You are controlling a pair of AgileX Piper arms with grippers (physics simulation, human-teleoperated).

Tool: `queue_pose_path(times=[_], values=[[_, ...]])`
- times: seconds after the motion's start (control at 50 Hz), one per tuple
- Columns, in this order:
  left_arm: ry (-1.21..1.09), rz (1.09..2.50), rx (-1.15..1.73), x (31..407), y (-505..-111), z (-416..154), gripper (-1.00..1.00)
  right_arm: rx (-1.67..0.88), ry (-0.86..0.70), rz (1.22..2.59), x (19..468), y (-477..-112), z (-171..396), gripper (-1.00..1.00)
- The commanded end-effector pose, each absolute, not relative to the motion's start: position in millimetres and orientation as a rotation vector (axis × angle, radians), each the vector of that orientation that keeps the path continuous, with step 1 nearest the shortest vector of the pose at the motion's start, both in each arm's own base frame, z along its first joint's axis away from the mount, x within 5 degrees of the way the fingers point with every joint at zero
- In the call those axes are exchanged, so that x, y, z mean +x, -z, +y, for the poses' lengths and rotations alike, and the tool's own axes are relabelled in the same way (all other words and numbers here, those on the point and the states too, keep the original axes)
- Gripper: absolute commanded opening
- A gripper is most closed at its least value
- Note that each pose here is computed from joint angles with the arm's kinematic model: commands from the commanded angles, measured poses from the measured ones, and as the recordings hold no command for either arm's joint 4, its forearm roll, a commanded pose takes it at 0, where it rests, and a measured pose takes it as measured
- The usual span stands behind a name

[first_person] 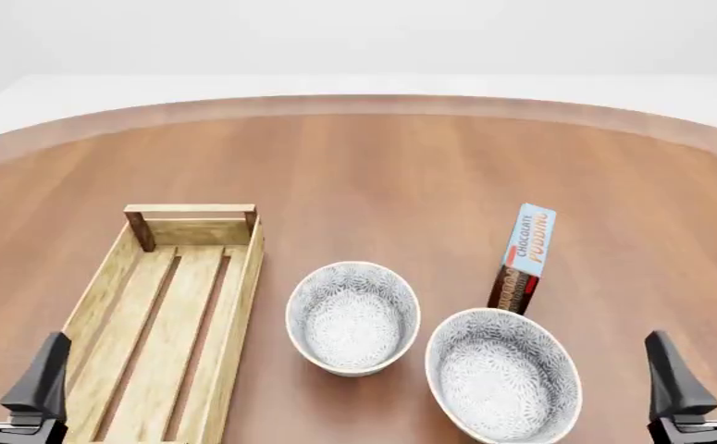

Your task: Stack the left bowl on the right bowl and place them in the tray.

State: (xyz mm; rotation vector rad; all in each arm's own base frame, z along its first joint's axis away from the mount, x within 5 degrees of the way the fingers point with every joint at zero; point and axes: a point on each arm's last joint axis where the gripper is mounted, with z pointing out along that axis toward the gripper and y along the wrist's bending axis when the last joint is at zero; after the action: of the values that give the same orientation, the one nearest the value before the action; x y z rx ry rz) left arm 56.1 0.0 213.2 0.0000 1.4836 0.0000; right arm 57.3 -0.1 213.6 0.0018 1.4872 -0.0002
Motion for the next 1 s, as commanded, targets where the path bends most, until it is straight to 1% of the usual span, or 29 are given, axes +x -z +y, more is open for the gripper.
queue_pose_path(times=[0.02, 0.24, 0.3, 0.38, 0.44, 0.48, 0.52, 0.56, 0.66, 0.74, 0.8, 0.94, 1.0], values=[[0.0, 1.484, 0.0, 56.1, -213.2, 0.0, 1.0, 0.018, 0.003, 1.515, 65.1, -213.8, -0.9, 1.0], [0.0, 1.484, 0.0, 56.1, -213.2, 0.0, 1.0, 0.032, 0.021, 1.534, 69.2, -214.5, -2.4, 1.0], [0.0, 1.484, 0.0, 56.1, -213.2, 0.0, 1.0, 0.008, 0.018, 1.55, 72.7, -220.3, -1.2, 1.0], [0.0, 1.484, 0.0, 56.1, -213.2, 0.0, 1.0, -0.017, 0.002, 1.562, 75.4, -233.6, 0.7, 1.0], [0.0, 1.484, 0.0, 56.1, -213.2, 0.0, 1.0, -0.048, -0.028, 1.589, 83.1, -250.1, 4.0, 1.0], [0.0, 1.484, 0.0, 56.1, -213.2, 0.0, 1.0, -0.079, -0.054, 1.609, 90.6, -265.3, 7.6, 1.0], [0.0, 1.484, 0.0, 56.1, -213.2, 0.0, 1.0, -0.118, -0.02, 1.631, 99.9, -280.4, 8.5, 1.0], [0.0, 1.484, 0.0, 56.1, -213.2, 0.0, 1.0, -0.143, -0.036, 1.66, 110.2, -293.2, 12.1, 1.0], [0.0, 1.484, 0.0, 56.1, -213.2, 0.0, 1.0, -0.224, -0.014, 1.7, 129.5, -306.9, 18.3, 1.0], [0.0, 1.484, 0.0, 56.1, -213.2, 0.0, 1.0, -0.296, -0.054, 1.743, 148.6, -321.5, 30.9, 1.0], [0.0, 1.484, 0.0, 56.1, -213.2, 0.0, 1.0, -0.338, -0.052, 1.772, 163.5, -329.5, 37.5, 1.0], [0.0, 1.484, 0.0, 56.1, -213.2, 0.0, 1.0, -0.41, -0.078, 1.797, 184.0, -348.7, 53.0, 1.0], [0.0, 1.484, 0.0, 56.1, -213.2, 0.0, 1.0, -0.462, -0.084, 1.827, 198.3, -349.1, 63.3, 1.0]])
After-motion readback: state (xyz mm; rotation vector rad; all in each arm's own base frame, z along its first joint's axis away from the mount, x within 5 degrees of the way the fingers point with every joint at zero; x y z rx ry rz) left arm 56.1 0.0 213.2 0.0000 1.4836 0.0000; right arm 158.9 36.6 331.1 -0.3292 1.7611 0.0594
